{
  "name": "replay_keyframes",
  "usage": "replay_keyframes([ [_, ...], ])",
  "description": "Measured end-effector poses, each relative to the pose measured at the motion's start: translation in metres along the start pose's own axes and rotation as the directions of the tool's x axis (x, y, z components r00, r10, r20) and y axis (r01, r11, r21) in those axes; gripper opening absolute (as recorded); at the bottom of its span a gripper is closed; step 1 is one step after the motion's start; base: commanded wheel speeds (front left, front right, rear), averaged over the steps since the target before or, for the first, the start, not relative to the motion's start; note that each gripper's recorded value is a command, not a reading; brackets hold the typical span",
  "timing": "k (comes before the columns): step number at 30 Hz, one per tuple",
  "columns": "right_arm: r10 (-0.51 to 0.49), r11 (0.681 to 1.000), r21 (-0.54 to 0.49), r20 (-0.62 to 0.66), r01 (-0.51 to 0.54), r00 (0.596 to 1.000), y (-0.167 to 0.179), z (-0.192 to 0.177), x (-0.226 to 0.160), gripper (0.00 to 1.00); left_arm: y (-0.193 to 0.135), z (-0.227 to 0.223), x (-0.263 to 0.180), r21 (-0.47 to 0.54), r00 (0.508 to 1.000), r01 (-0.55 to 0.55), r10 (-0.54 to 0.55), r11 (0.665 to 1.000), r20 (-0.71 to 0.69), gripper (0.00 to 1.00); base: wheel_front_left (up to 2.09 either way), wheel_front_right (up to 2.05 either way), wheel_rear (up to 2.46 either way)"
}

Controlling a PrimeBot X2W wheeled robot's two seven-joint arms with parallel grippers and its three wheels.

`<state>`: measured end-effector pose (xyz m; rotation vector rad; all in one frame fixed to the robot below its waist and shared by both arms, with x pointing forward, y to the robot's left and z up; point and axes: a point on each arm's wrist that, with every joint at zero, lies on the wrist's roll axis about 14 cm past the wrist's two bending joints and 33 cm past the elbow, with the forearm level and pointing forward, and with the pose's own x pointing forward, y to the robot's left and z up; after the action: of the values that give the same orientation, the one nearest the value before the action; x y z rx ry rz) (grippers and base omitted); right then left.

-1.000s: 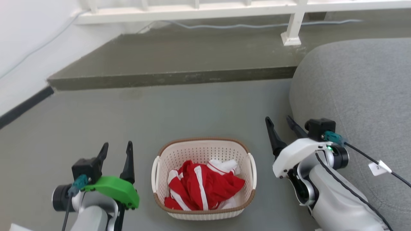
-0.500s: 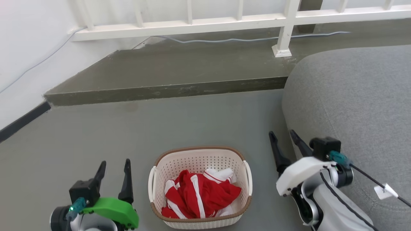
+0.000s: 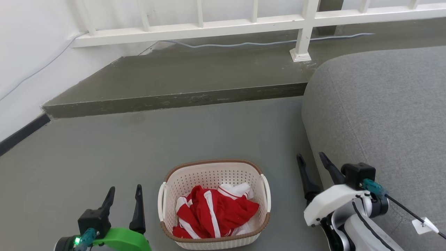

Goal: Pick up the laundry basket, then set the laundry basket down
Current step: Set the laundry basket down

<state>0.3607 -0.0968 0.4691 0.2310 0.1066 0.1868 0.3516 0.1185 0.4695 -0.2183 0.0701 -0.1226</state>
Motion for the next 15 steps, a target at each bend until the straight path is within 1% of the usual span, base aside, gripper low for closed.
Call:
replay_keyframes([
  [15,-0.039,0.999,0.007,0.005,0.039,0.999,-0.0089,-0.0022,-0.0082,1.00,0.0086,-0.0080,-0.0086,-0.001,0.999,-0.035,0.035,0.999,-0.022,1.00,0.00,0.00,0.00],
])
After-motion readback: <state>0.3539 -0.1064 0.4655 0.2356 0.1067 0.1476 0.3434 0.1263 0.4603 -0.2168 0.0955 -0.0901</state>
